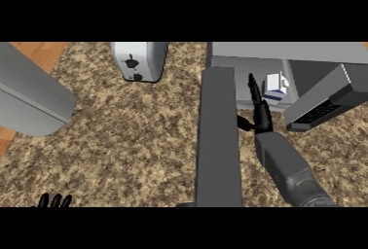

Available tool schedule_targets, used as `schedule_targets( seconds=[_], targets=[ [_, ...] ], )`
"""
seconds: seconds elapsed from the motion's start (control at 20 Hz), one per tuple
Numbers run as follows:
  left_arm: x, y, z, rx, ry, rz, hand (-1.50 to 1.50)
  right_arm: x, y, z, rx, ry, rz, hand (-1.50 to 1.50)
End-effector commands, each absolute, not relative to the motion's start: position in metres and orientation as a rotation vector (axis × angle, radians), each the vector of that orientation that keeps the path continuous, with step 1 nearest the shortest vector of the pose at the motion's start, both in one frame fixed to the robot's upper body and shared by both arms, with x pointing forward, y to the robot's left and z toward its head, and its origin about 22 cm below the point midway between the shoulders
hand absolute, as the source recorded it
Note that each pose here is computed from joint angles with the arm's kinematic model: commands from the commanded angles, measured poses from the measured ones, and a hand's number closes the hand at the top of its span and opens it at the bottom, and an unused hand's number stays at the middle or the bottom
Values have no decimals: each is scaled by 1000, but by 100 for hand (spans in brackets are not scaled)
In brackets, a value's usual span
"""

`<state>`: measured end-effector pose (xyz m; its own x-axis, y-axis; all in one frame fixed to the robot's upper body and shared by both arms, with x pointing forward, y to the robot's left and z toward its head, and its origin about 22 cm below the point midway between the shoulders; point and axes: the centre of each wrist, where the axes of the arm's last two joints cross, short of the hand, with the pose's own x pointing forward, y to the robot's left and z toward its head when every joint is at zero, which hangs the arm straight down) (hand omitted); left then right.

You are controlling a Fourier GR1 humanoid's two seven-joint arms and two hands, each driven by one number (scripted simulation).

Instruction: Pick up the milk, place it into the microwave and close the microwave

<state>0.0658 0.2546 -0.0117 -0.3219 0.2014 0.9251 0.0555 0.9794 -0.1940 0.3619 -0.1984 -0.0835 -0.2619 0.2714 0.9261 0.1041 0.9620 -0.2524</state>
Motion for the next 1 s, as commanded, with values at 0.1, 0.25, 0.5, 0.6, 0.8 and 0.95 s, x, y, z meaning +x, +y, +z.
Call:
schedule_targets(
  seconds=[0.1,0.25,0.5,0.6,0.8,0.95],
  targets=[
    [63,253,-5,-155,-1891,160,-150,333,-218,-112,-184,-1882,136,-150],
    [42,244,-7,-174,-1859,138,-150,315,-216,-128,-100,-1858,105,-150],
    [57,252,-11,-196,-1803,74,-150,307,-247,-130,14,-1825,142,-150],
    [58,231,-9,-164,-1825,61,-150,303,-244,-132,-5,-1830,167,-150],
    [69,225,-11,-217,-1787,36,-150,276,-271,-148,-62,-1831,128,-150],
    [72,227,-25,-254,-1794,25,-150,265,-298,-147,-105,-1850,68,-150]
  ],
)
